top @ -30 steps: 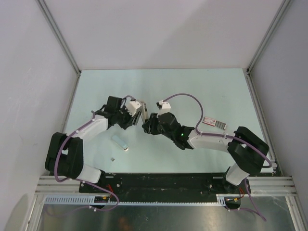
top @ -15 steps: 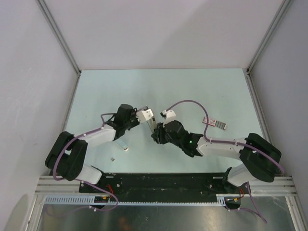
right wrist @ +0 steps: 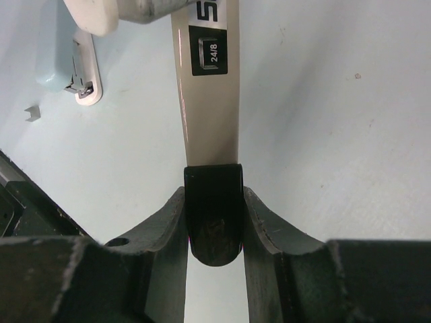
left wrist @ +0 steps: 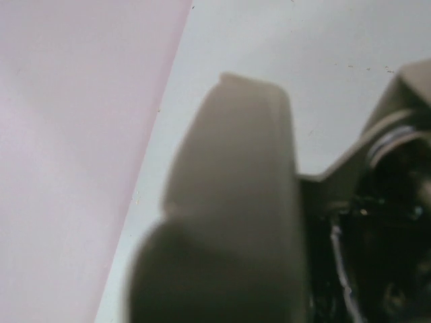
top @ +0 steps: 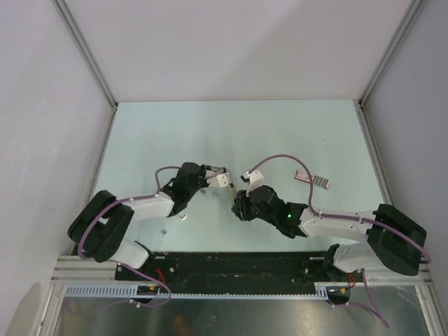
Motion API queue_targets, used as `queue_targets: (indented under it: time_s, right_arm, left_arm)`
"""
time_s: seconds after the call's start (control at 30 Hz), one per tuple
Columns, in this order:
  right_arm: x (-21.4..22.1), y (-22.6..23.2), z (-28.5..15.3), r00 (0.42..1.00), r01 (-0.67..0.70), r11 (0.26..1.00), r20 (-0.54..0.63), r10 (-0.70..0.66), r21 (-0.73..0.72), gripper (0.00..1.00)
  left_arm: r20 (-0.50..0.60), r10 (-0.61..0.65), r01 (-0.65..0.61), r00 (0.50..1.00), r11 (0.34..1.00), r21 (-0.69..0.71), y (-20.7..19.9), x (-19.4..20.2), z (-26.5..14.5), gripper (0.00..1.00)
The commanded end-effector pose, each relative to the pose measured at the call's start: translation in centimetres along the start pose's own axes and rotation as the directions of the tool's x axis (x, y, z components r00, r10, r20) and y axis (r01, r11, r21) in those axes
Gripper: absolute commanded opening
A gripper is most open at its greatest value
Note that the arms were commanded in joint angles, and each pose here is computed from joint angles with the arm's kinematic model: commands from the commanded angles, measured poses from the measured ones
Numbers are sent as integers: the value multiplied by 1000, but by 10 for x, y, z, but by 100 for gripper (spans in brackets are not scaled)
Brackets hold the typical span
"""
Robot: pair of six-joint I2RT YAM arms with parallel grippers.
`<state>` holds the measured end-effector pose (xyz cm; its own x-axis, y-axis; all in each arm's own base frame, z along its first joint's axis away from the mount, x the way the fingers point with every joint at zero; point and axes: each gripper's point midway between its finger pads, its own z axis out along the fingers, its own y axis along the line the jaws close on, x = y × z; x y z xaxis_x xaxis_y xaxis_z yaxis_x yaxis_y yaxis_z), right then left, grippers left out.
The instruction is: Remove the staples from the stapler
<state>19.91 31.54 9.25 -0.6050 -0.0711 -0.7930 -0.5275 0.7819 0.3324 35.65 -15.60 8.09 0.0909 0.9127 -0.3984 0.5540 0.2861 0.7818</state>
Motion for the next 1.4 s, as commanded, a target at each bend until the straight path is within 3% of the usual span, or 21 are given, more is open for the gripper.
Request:
queue_targets:
  time_s: [0.0,0.17,0.27,0.37,0.53,0.7,0.87,1.03,1.13,1.37]
  right_arm:
    - [-34,0,-4,991,-48,999,129,46,13,0]
    - [-77,4,-5,962,-135,990,236,140,-35,0]
    - [-108,4,-7,929,-191,980,312,200,-60,0]
    - [-136,6,-10,898,-225,971,369,240,-84,0]
    - [-169,6,-11,877,-226,971,417,239,-80,0]
    - [-173,-19,-3,895,-218,976,403,193,16,0]
    - [-157,-63,17,942,-200,967,303,145,158,0]
    - [-126,-97,50,990,-126,937,103,97,326,0]
    - [-109,-109,63,998,-66,909,4,70,412,0]
    - [-91,-111,80,992,57,863,-128,9,501,0]
  left_arm:
    - [0,11,-11,1000,994,-106,22,-8,-7,8]
    - [63,-142,138,988,988,76,5,-39,-18,13]
    - [117,-285,242,951,926,288,-14,-70,-37,23]
    - [182,-375,257,909,849,462,-29,-100,-62,31]
    - [246,-438,232,865,782,579,-35,-124,-88,43]
    - [215,-529,330,821,747,577,-13,-126,-91,46]
    - [143,-715,573,685,649,501,52,-103,-82,47]
    - [99,-816,712,570,551,435,92,-64,-84,47]
    - [74,-824,742,562,542,394,93,-45,-88,47]
    - [69,-799,752,598,588,298,90,-24,-99,48]
